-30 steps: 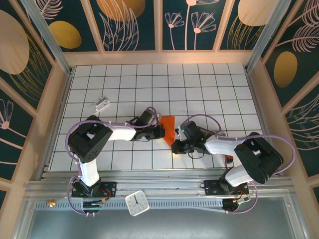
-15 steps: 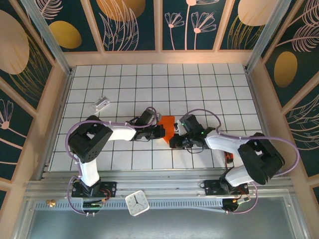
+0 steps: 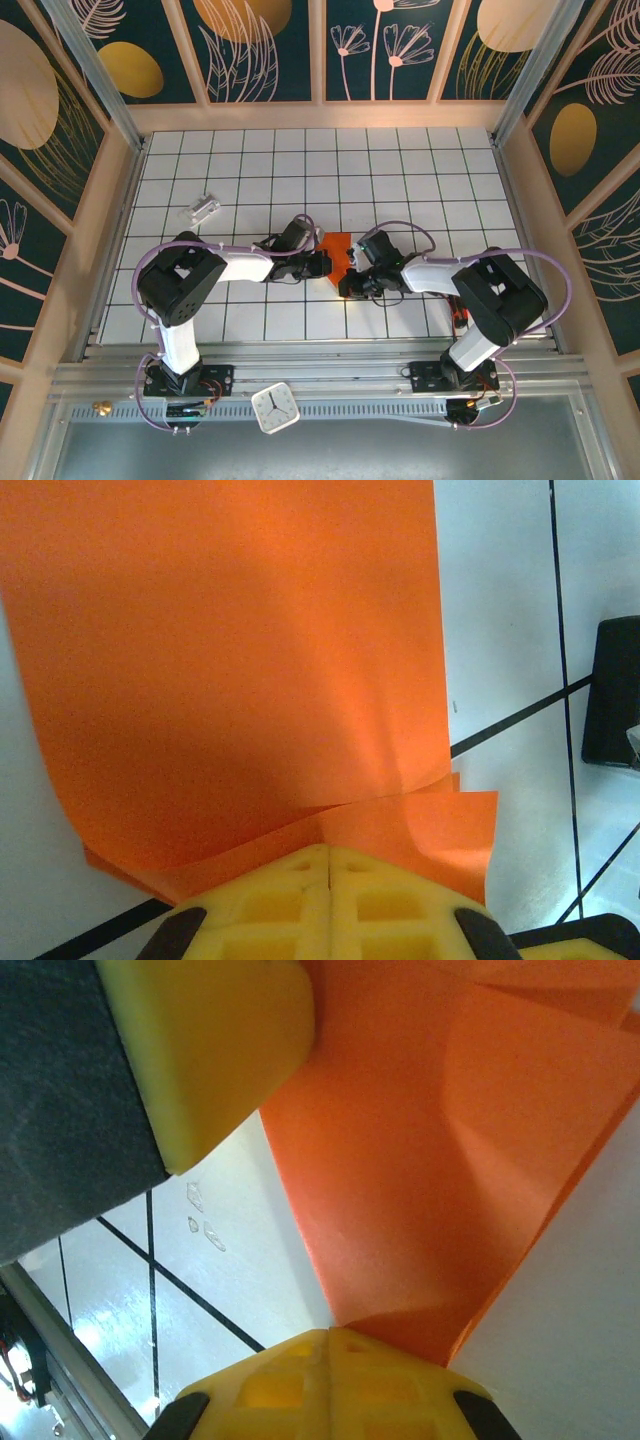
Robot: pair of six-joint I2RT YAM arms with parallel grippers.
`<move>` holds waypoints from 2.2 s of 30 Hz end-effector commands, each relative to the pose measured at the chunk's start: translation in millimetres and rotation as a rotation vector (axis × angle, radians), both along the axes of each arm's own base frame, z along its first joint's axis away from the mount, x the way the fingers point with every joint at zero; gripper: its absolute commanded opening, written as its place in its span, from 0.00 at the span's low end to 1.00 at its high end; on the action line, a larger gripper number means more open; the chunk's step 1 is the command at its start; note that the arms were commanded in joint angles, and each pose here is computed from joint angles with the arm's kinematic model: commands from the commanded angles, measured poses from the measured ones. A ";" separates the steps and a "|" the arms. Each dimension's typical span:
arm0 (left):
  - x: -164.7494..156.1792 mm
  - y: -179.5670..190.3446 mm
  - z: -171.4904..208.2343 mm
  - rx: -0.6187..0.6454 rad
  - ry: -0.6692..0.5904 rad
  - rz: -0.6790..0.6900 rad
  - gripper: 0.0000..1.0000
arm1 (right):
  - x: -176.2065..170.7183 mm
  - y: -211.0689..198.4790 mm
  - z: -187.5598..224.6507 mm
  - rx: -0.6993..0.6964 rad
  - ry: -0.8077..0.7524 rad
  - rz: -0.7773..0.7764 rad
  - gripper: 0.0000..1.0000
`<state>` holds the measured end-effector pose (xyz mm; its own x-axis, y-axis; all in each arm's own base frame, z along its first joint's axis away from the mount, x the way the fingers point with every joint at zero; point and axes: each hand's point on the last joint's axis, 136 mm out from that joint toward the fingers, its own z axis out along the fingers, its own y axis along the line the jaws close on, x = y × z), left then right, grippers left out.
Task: Fold a paper plane with a square sheet of paper (pick it up from the middle)
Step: Third fold the triangle at the center of the table.
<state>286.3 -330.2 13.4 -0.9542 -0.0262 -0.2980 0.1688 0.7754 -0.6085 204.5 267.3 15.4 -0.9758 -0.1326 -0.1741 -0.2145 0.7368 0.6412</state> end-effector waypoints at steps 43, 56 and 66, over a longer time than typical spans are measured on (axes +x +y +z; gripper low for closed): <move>-37.7 -24.5 11.6 -0.190 0.199 0.050 0.00 | -25.9 -26.2 -37.7 -0.083 0.095 -0.029 0.00; -35.5 -10.1 -14.0 -0.064 0.187 0.067 0.00 | -36.7 -34.4 -48.9 -0.121 0.148 -0.035 0.00; -31.8 -3.9 -19.4 -0.001 0.161 0.066 0.00 | -51.5 -40.9 -60.2 -0.101 0.272 -0.060 0.00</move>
<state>252.6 -347.7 13.6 -0.9870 -0.0866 -0.1355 0.0323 0.7187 -0.6946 203.3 266.0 11.6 -0.9863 -0.0928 -0.1366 -0.1632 0.6725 0.7219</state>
